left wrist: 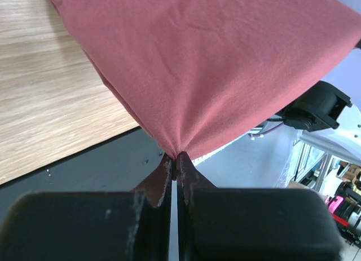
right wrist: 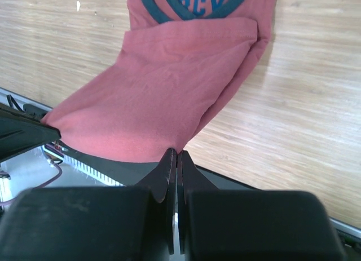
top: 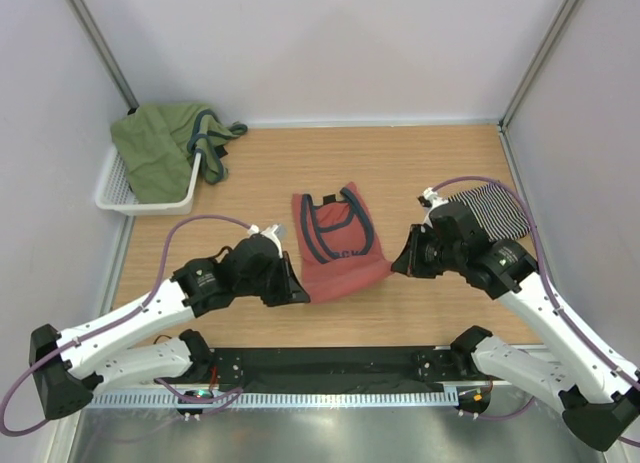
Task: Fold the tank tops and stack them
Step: Fold the tank top
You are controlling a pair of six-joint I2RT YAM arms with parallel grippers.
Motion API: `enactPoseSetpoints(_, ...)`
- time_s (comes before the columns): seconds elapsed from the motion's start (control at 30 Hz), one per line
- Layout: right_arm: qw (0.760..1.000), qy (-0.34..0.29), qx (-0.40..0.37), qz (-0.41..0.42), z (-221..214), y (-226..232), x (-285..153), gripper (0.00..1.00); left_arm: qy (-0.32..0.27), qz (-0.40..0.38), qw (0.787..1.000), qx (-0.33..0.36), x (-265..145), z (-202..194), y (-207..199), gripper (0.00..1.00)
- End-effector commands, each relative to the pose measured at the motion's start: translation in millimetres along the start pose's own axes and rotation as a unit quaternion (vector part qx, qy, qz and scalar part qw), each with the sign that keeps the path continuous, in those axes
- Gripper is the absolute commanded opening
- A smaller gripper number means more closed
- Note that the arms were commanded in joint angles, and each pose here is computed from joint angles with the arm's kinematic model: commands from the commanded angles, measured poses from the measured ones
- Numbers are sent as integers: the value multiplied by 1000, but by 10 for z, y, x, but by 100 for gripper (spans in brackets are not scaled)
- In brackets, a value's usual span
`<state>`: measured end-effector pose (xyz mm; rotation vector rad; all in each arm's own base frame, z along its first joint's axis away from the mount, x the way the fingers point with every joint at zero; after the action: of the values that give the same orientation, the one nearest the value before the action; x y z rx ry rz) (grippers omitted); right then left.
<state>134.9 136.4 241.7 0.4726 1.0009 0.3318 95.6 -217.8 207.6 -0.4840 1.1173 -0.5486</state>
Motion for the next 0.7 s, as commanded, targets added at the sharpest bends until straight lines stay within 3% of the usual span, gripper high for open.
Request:
enactPoseSetpoints(0.0,999,-46,-24,-10,234,86,-88,1,-22,0,1000,0,-69,124,-114,0)
enactPoseSetpoints(0.13,997,-62,-36,-10,408,208,-119,1,-39,7,999,1,-124,279,-182,0)
enactPoseSetpoints(0.3,997,-58,-42,-7,440,256,-153,1,-19,-12,1000,1,-133,274,-268,0)
enactPoseSetpoints(0.67,999,-34,-12,8,85,55,-244,1,12,-24,1000,0,-29,-30,-284,0)
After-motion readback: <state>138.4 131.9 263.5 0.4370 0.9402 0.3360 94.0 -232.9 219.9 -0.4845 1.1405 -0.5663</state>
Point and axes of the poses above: each gripper's point midway between its finger pads, its own x axis out along the fingers, its own y axis along the line the jaws close on, z = x × y, the point moved 6 cm from there along -x, back along the fingers, and after that the axes turned 6 degrees about x, right-handed, at the moved point
